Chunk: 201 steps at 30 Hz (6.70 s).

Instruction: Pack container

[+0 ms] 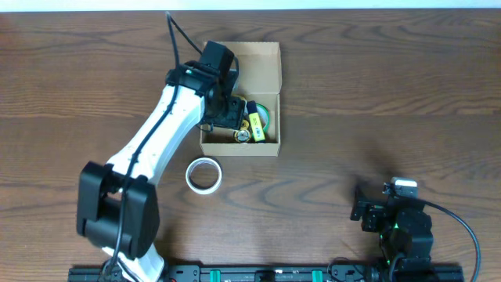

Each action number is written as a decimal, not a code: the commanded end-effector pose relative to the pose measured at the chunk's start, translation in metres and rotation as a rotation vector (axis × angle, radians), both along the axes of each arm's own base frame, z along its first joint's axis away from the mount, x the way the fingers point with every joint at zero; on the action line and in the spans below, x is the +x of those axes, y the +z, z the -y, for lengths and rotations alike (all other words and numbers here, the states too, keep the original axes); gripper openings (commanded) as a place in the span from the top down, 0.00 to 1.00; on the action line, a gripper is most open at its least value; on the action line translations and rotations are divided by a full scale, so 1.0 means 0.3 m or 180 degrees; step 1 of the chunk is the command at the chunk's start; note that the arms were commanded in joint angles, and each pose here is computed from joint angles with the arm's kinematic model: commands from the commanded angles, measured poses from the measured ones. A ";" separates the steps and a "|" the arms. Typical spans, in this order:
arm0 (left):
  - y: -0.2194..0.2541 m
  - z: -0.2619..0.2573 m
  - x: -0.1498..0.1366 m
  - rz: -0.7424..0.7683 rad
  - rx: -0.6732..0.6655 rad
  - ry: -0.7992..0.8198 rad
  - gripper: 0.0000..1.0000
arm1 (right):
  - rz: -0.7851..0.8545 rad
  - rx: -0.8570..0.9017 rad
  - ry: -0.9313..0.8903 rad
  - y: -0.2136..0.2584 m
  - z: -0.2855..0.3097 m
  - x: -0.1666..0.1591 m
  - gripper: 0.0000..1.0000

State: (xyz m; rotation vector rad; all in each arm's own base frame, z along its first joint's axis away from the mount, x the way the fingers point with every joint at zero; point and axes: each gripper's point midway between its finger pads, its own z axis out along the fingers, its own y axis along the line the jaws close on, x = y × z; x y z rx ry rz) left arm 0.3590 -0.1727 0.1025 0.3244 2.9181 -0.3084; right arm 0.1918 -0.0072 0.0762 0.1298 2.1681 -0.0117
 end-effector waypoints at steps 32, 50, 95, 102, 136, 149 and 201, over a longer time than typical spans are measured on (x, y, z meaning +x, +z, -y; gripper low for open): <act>0.078 0.002 0.046 0.0247 -0.0085 0.0294 0.02 | -0.0011 -0.0032 0.0010 -0.009 0.003 -0.001 0.01; 0.231 -0.071 -0.229 0.0218 0.0537 0.1691 0.05 | -0.0011 -0.0032 0.0010 -0.009 0.003 -0.001 0.01; -0.269 -0.317 -0.528 -0.0260 0.0238 0.4200 0.00 | -0.0011 -0.0032 0.0010 -0.009 0.003 -0.001 0.01; -0.326 -0.292 -0.527 -0.0528 0.0236 0.4249 0.18 | -0.0011 -0.0032 0.0010 -0.009 0.003 -0.001 0.01; 0.003 -0.358 -0.406 0.0432 -0.0390 0.3824 0.94 | -0.0011 -0.0032 0.0010 -0.009 0.003 -0.001 0.01; 0.207 -0.261 -0.098 0.0949 -0.0002 0.2676 0.94 | -0.0011 -0.0032 0.0010 -0.009 0.003 -0.001 0.01; 0.229 -0.080 0.178 0.0877 -0.0232 0.1745 0.02 | -0.0011 -0.0032 0.0010 -0.009 0.003 -0.001 0.01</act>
